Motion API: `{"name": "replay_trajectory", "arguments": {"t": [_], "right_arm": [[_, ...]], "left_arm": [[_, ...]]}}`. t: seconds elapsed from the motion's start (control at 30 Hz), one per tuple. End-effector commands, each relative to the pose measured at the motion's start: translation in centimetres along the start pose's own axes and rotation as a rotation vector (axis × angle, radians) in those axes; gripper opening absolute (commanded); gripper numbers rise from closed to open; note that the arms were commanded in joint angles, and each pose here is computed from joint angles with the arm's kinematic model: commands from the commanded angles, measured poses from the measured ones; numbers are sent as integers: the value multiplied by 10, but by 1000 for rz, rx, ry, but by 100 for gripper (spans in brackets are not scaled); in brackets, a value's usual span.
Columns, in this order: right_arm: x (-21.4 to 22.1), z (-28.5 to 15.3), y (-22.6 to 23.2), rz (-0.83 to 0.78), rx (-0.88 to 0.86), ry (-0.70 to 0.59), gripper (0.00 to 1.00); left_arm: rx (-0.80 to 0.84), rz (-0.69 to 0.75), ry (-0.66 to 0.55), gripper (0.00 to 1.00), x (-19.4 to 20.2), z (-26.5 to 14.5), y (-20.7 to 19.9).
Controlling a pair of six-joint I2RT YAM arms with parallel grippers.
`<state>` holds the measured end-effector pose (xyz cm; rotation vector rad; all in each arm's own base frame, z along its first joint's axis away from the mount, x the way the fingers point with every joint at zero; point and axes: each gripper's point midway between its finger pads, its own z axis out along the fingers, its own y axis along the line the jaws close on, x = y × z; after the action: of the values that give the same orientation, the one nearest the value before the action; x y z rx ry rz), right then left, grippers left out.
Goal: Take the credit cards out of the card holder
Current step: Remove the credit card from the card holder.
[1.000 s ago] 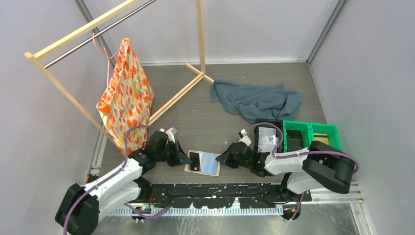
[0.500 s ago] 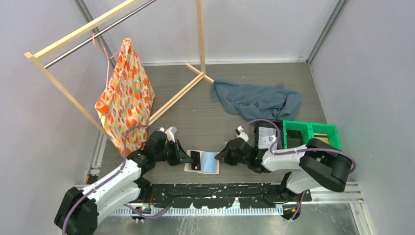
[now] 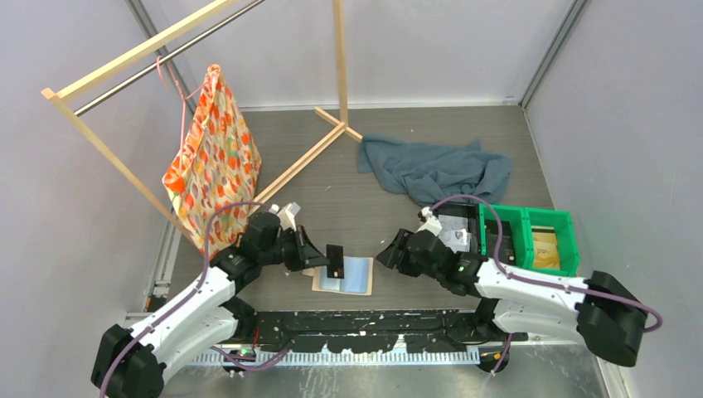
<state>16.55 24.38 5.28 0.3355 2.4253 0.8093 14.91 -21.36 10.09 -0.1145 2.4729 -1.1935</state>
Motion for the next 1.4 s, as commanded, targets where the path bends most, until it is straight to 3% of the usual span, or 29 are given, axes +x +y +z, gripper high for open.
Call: {"name": "replay_trajectory", "arguments": {"t": [0.0, 0.17, 0.33, 0.5, 0.87, 1.1, 1.37], "right_arm": [[-15, -21, 39, -23, -205, -49, 56], [-8, -56, 93, -15, -565, -9, 56], [2, -75, 116, -15, -726, 63, 56], [0, -92, 132, -3, -851, 64, 58], [0, -95, 149, -19, -922, 79, 57], [-5, -103, 157, -22, -965, 67, 39], [-13, -102, 154, 11, -954, 35, 27]], "left_arm": [[113, 62, 8, 1, -11, -15, -40], [233, 71, 23, 0, -14, -25, -72], [372, 84, 33, 1, -16, -34, -102], [393, 93, 45, 1, -15, -39, -109], [507, 84, 90, 1, -10, -43, -125], [488, 65, 121, 1, -7, -36, -117], [482, 60, 128, 1, -6, -32, -114]]}}
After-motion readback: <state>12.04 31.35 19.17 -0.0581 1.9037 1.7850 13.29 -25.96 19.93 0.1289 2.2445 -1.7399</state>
